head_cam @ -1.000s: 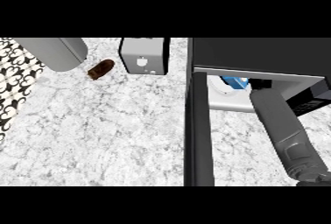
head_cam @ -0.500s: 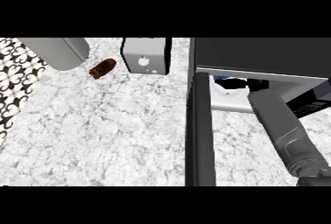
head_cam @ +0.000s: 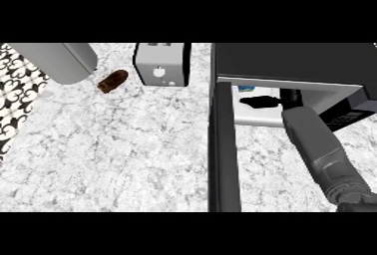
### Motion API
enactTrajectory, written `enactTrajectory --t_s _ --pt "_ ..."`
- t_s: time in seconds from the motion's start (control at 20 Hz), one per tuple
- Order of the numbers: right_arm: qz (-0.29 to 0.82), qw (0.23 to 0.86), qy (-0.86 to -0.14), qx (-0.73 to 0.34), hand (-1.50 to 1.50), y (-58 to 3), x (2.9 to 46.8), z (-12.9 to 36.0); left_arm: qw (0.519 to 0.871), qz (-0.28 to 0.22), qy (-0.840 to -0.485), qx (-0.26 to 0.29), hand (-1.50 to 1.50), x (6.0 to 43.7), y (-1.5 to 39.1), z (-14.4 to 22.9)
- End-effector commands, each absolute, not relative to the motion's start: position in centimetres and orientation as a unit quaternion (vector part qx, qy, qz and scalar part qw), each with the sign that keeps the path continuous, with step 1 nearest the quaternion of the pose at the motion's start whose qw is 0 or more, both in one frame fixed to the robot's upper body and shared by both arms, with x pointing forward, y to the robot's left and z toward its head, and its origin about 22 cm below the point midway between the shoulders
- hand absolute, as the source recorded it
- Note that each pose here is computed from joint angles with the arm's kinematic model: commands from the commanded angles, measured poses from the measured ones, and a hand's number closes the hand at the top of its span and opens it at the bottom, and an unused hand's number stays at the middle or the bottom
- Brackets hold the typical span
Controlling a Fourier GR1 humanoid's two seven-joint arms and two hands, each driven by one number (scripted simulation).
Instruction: Pick up the milk, place it into the microwave and close the microwave
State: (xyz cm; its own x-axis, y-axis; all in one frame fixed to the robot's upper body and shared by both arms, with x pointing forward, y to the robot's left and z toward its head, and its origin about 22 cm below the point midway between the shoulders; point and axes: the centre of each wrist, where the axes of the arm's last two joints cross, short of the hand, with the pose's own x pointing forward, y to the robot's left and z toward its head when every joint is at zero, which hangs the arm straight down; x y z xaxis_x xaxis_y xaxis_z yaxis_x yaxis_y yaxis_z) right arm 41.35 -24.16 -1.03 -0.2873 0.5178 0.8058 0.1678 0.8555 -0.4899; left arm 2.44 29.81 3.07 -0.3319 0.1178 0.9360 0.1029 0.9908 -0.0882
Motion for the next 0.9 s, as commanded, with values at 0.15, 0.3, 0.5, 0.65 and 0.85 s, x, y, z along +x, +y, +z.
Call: enactTrajectory --t_s 0.15,0.3,0.5,0.65,0.85 --pt "0.129 0.568 -0.8 -0.145 -1.5 -24.3 39.7 -3.5 0.575 -0.012 -0.813 -0.088 -1.5 3.7 27.5 2.5" --pt "0.121 0.57 -0.805 -0.116 -1.5 -25.7 38.5 -4.8 0.571 -0.018 -0.814 -0.103 -1.5 2.8 26.5 2.9" --pt "0.118 0.575 -0.804 -0.09 -1.5 -26.2 37.2 -6.2 0.565 -0.027 -0.818 -0.105 -1.5 4.6 24.9 3.0" --pt "0.114 0.573 -0.809 -0.062 -1.5 -24.0 36.1 -7.7 0.575 -0.042 -0.81 -0.105 -1.5 4.9 23.8 4.0" --pt "0.111 0.587 -0.801 -0.035 -1.5 -25.8 33.8 -9.6 0.576 -0.054 -0.808 -0.111 -1.5 6.1 21.8 3.3"
